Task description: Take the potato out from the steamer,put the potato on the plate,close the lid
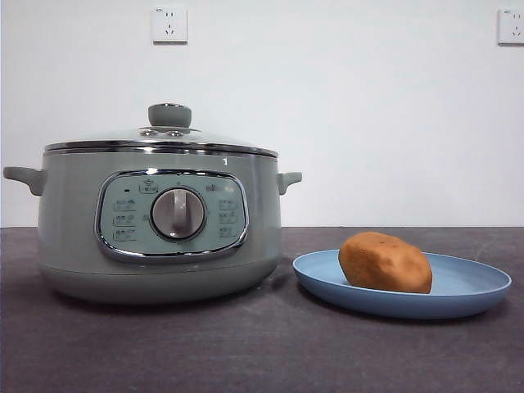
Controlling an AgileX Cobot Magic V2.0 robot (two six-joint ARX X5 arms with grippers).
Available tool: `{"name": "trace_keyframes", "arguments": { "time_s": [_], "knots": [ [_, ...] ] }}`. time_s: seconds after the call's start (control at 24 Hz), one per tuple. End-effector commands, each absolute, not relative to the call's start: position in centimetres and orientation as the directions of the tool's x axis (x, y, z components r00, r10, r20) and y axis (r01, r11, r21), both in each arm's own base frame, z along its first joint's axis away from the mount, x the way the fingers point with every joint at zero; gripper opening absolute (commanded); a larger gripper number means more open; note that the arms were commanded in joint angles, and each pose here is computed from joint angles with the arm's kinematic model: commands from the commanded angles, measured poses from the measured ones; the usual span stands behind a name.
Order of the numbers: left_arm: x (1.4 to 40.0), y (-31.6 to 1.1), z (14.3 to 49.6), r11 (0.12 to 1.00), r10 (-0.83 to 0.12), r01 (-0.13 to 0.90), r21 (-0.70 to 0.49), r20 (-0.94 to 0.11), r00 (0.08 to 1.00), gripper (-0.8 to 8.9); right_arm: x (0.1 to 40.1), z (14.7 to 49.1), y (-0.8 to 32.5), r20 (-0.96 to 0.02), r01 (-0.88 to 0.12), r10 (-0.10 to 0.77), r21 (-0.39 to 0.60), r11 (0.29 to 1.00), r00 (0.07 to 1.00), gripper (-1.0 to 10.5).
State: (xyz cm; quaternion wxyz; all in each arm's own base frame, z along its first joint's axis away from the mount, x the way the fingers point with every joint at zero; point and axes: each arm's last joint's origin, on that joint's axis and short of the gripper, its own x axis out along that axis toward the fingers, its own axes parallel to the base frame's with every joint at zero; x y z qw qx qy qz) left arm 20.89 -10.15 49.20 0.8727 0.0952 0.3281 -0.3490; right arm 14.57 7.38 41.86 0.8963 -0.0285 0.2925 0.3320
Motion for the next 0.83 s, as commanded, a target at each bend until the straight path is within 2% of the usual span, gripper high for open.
{"name": "trace_keyframes", "arguments": {
  "time_s": [0.04,0.42,0.5,0.67,0.83],
  "knots": [
    [20.8,-10.1,48.8,0.740,-0.538,0.667,-0.087,-0.671,0.510,-0.03,14.6,41.9,7.4,-0.539,-0.614,0.578,0.137,0.778,0.612,-0.1],
    [20.1,-9.8,49.3,0.741,-0.548,0.666,-0.085,-0.649,0.527,-0.03,14.6,41.9,7.4,-0.540,-0.614,0.578,0.137,0.778,0.612,-0.1],
    [19.4,-9.5,49.9,0.748,-0.552,0.661,-0.067,-0.615,0.563,-0.03,14.6,41.9,7.4,-0.540,-0.614,0.578,0.137,0.778,0.612,-0.1],
    [18.5,-9.0,51.2,0.755,-0.578,0.655,-0.011,-0.482,0.658,-0.03,14.6,41.9,7.4,-0.540,-0.614,0.578,0.137,0.778,0.612,-0.1],
    [17.8,-8.7,49.0,0.759,-0.589,0.651,-0.004,-0.432,0.683,-0.03,14.6,41.9,7.4,-0.540,-0.614,0.578,0.137,0.778,0.612,-0.1]
  ]
}}
